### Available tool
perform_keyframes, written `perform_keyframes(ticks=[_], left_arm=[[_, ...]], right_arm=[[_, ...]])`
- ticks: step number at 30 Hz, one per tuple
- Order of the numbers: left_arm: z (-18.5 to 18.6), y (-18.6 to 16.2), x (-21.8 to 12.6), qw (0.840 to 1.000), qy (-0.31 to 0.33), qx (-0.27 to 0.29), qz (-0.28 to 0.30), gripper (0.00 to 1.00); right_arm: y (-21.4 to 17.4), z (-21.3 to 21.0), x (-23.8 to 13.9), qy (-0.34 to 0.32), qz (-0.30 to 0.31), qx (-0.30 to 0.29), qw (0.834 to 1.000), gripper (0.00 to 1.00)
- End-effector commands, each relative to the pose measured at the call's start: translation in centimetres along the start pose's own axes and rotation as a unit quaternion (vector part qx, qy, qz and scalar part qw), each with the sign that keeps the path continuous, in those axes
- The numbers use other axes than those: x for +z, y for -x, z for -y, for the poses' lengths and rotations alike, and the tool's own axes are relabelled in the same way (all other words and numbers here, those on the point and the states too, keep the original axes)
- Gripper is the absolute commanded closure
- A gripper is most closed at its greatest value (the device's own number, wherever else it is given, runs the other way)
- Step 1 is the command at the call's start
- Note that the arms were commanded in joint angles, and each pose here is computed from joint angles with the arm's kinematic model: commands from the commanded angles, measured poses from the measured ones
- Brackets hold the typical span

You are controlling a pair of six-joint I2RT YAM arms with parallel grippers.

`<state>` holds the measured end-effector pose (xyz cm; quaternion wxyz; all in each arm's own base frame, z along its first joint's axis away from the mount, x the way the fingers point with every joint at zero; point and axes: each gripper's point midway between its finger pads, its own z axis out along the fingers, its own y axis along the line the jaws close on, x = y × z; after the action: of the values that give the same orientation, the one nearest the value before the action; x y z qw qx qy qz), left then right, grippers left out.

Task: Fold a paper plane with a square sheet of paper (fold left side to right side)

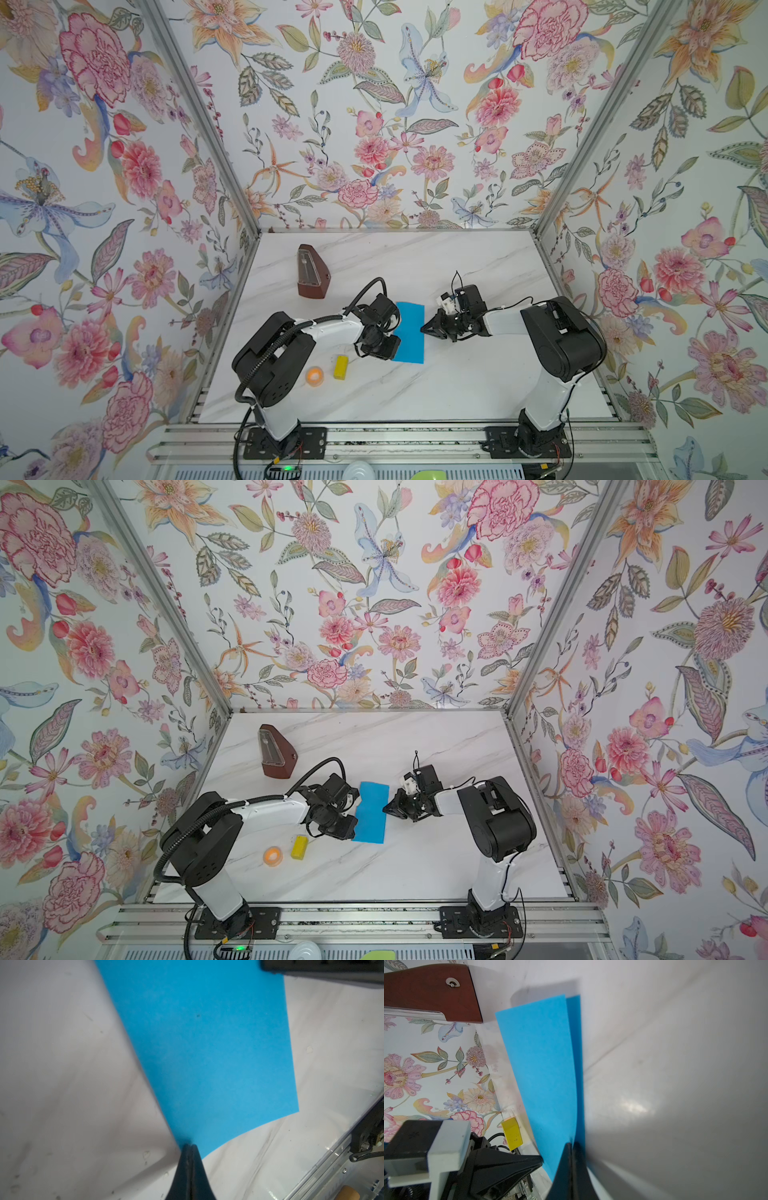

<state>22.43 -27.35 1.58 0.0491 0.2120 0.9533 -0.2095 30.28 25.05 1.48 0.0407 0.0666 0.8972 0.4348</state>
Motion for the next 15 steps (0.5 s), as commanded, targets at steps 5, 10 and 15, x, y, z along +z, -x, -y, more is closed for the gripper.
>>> perform_keyframes(ticks=[5, 10, 15], left_arm=[[-5.3, -5.6, 0.3, 0.994, 0.072, -0.034, -0.071, 1.00], [-5.1, -3.9, -1.3, 0.996, 0.082, -0.007, -0.036, 1.00], [-2.4, 0.2, -3.8, 0.995, 0.076, 0.055, 0.035, 1.00]], right_arm=[[-2.3, 5.4, 0.2, -0.089, -0.024, 0.059, 0.994, 1.00], [-2.4, 5.2, 0.1, -0.090, -0.023, 0.071, 0.993, 1.00], [-2.6, 5.0, 0.1, -0.097, -0.028, 0.104, 0.989, 1.00]])
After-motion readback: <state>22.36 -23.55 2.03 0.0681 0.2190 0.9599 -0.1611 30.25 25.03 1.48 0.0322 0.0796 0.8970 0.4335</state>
